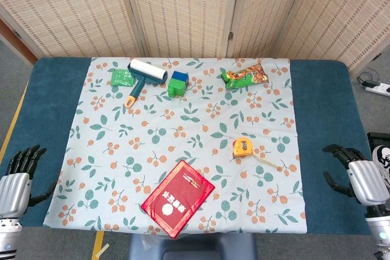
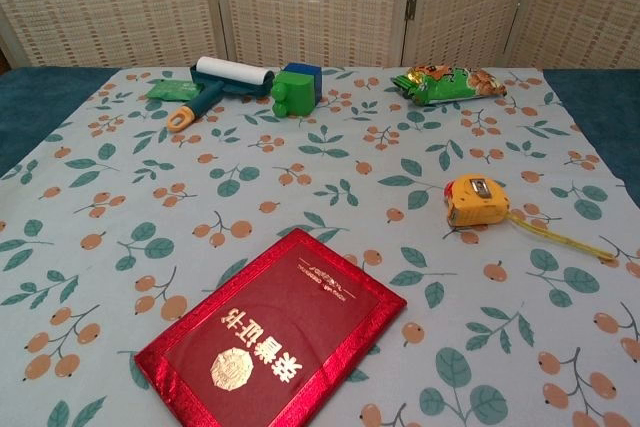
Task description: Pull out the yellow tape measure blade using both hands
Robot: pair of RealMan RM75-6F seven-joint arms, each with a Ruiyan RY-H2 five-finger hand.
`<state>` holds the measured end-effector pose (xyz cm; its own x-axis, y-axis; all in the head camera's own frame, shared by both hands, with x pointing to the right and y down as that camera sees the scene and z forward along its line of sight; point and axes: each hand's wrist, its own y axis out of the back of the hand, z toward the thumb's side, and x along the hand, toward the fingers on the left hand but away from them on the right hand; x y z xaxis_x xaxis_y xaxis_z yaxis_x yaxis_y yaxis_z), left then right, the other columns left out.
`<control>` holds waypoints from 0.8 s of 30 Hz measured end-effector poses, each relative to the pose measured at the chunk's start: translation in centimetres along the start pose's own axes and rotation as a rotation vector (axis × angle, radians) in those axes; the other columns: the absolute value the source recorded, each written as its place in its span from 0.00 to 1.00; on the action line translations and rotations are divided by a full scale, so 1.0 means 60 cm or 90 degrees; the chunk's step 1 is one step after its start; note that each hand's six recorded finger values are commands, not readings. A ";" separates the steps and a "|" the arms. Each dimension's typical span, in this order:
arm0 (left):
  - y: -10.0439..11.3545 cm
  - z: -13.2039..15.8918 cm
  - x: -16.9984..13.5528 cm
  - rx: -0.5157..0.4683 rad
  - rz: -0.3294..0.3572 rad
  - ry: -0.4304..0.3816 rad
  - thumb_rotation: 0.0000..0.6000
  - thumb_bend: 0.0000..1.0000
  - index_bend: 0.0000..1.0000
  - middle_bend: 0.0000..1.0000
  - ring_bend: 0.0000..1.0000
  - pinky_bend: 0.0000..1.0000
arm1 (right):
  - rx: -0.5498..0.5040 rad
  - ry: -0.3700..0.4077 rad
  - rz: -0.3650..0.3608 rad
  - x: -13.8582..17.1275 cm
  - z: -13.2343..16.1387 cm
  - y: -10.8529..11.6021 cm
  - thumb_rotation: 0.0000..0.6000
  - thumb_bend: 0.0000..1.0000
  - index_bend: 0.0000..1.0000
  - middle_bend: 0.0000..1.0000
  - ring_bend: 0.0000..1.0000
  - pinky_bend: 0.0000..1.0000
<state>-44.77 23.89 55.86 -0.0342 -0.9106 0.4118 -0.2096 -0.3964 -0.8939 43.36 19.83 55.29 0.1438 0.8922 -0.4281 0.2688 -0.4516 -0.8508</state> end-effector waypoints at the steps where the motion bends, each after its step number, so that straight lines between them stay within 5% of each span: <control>1: 0.000 0.000 0.000 0.000 0.001 0.000 1.00 0.35 0.16 0.11 0.08 0.00 | 0.001 0.000 0.000 -0.001 0.000 0.001 1.00 0.42 0.30 0.28 0.34 0.24; 13: 0.001 0.002 0.001 -0.006 0.005 0.001 1.00 0.35 0.16 0.11 0.08 0.00 | 0.008 0.005 0.012 -0.022 0.006 -0.007 1.00 0.42 0.29 0.25 0.32 0.24; 24: 0.003 0.000 0.003 -0.005 0.005 0.004 1.00 0.35 0.16 0.11 0.08 0.00 | 0.060 0.049 0.145 -0.130 0.056 -0.087 1.00 0.42 0.09 0.17 0.27 0.24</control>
<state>-44.83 23.66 55.79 -0.0424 -0.9131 0.4055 -0.2176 -0.3877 -0.8957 37.65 15.24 62.04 0.2627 0.7628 -0.5909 0.1313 -0.6349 -0.7613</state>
